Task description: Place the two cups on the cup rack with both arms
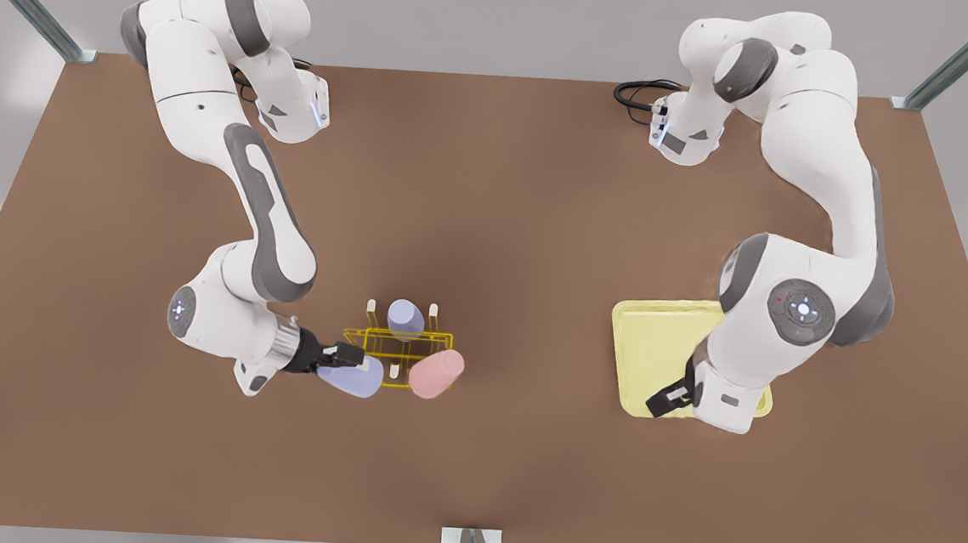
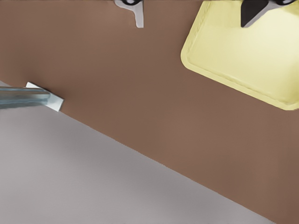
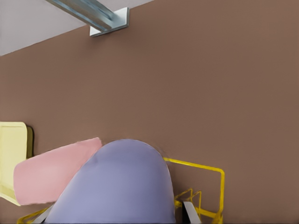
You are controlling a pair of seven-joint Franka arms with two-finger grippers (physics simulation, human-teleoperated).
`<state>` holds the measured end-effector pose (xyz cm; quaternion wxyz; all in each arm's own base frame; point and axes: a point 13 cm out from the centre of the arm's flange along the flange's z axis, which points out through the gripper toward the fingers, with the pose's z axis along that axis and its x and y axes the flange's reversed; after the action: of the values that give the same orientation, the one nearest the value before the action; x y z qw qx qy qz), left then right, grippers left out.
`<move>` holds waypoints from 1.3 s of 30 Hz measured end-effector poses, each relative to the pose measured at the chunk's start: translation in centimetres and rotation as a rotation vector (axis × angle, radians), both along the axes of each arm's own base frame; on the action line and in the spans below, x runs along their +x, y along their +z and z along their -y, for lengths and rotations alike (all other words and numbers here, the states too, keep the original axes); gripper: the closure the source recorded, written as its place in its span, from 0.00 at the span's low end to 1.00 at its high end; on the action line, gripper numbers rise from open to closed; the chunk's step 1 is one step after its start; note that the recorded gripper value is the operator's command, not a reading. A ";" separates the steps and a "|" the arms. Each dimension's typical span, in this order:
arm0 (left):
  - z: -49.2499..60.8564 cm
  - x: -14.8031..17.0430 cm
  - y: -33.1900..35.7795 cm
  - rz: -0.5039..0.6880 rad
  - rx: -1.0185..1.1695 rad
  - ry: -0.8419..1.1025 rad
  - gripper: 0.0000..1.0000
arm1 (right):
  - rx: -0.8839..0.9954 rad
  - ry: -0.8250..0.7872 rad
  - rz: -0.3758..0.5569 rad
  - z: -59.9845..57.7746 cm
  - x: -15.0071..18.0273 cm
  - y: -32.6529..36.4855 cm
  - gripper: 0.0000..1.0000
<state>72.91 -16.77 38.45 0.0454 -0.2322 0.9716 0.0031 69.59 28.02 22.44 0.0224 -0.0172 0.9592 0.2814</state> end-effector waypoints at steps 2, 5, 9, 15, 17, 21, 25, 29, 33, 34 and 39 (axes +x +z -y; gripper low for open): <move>-6.7 -7.8 -0.2 -0.137 0.119 -0.011 0.00 | 0.003 -0.001 -0.005 0.2 -0.1 -0.1 0.19; -8.6 -11.9 -0.3 -0.234 0.126 -0.080 0.00 | 0.005 0.000 -0.007 0.4 -0.1 -0.1 0.19; -9.2 -13.9 -0.8 -0.318 0.118 -0.178 0.00 | 0.005 0.014 -0.007 0.1 -0.5 0.2 0.19; -9.4 -16.3 -0.6 -0.418 0.130 -0.297 0.00 | 0.006 0.018 0.000 0.8 -0.4 1.3 0.19; -9.4 -16.8 -0.5 -0.441 0.131 -0.326 0.00 | 0.007 0.019 0.000 1.0 -0.5 1.7 0.19; -9.7 -17.5 -0.6 -0.475 0.125 -0.369 0.00 | 0.002 0.031 -0.027 1.2 -1.5 0.7 0.19; -9.7 -17.9 -0.6 -0.493 0.120 -0.408 0.00 | -0.004 0.042 -0.053 0.9 -2.4 -1.0 0.19; -9.5 -18.1 -0.6 -0.502 0.115 -0.441 0.00 | -0.010 0.047 -0.069 0.7 -2.7 -2.5 0.00; -9.5 -18.2 -0.6 -0.509 0.112 -0.465 0.00 | -0.009 0.053 -0.074 0.2 -2.8 -3.0 0.00; -9.5 -18.2 -0.6 -0.511 0.111 -0.471 0.00 | -0.005 0.050 -0.061 0.3 -2.2 -2.3 0.00; -9.4 -18.3 -0.5 -0.513 0.106 -0.494 0.00 | -0.222 0.027 0.055 13.9 3.2 3.8 0.00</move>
<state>54.64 -7.36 37.91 -0.1889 0.0207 0.9766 0.1005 72.83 14.14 26.25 0.0428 -0.0401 0.9832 0.1730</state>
